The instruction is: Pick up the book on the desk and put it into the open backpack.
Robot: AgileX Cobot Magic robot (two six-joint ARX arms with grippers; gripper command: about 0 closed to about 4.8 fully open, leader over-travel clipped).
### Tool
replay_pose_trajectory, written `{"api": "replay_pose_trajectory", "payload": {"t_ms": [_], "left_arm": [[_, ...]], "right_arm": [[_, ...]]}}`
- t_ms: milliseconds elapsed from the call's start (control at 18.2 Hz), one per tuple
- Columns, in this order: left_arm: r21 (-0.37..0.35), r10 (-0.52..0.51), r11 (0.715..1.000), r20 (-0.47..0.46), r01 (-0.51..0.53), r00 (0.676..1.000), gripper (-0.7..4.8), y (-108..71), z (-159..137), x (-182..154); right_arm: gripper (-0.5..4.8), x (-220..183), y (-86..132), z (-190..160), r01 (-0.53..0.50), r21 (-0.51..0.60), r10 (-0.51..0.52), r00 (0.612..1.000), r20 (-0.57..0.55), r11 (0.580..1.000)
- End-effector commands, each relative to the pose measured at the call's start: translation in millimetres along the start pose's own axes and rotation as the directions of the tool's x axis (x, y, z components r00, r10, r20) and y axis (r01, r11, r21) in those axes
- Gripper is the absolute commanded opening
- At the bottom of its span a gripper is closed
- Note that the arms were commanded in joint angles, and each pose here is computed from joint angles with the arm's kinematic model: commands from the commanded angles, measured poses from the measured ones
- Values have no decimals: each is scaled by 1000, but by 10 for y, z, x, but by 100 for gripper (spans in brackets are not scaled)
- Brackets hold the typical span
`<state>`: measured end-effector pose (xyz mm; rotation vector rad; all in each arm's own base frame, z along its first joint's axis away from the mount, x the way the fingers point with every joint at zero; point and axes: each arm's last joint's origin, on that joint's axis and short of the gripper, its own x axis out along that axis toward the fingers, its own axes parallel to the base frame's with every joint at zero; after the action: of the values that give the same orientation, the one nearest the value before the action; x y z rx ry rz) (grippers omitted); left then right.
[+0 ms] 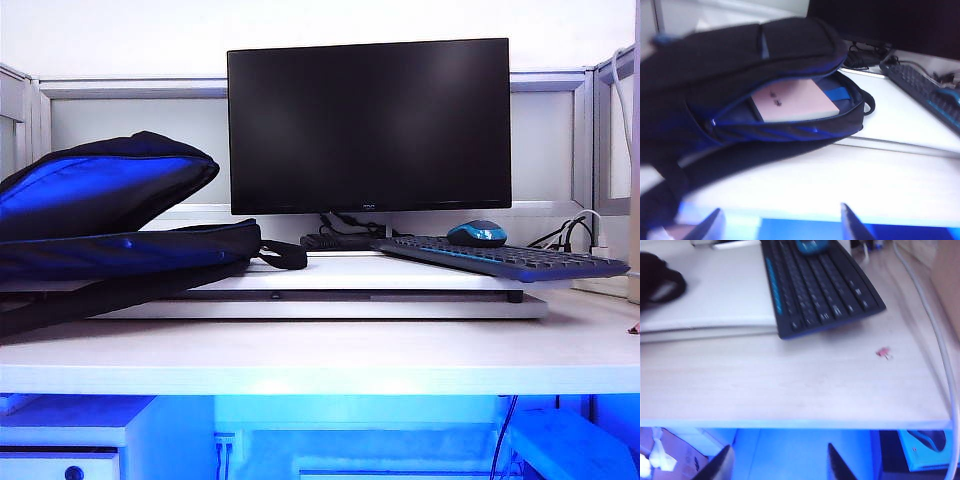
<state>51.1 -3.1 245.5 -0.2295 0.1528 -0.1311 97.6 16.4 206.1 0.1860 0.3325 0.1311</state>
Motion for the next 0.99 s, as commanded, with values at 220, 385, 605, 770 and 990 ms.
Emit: {"api": "replay_pose_trajectory", "payload": {"t_ms": [220, 385, 605, 770, 990], "left_arm": [[-45, 56, 998, 53, -54, 997, 303, 71, -102, 140], [-45, 56, 998, 47, -54, 997, 303, 112, -212, 228], [-49, -32, 998, -2, 32, 999, 299, 181, -496, 404], [-50, -46, 998, -23, 45, 999, 299, 198, -569, 435], [43, -126, 991, -63, 129, 990, 141, 195, -648, 461]], "right_arm": [[219, 90, -27, -115, -7, 22, 6, 998, 58, 1000], [219, 161, -63, -276, 3, 22, -3, 1000, 28, 1000], [214, 254, -118, -530, 14, 25, -13, 1000, -20, 1000], [208, 259, -122, -549, 15, 23, -14, 1000, -21, 1000], [21, 240, -116, -521, 5, 24, -5, 1000, 17, 1000]]}}
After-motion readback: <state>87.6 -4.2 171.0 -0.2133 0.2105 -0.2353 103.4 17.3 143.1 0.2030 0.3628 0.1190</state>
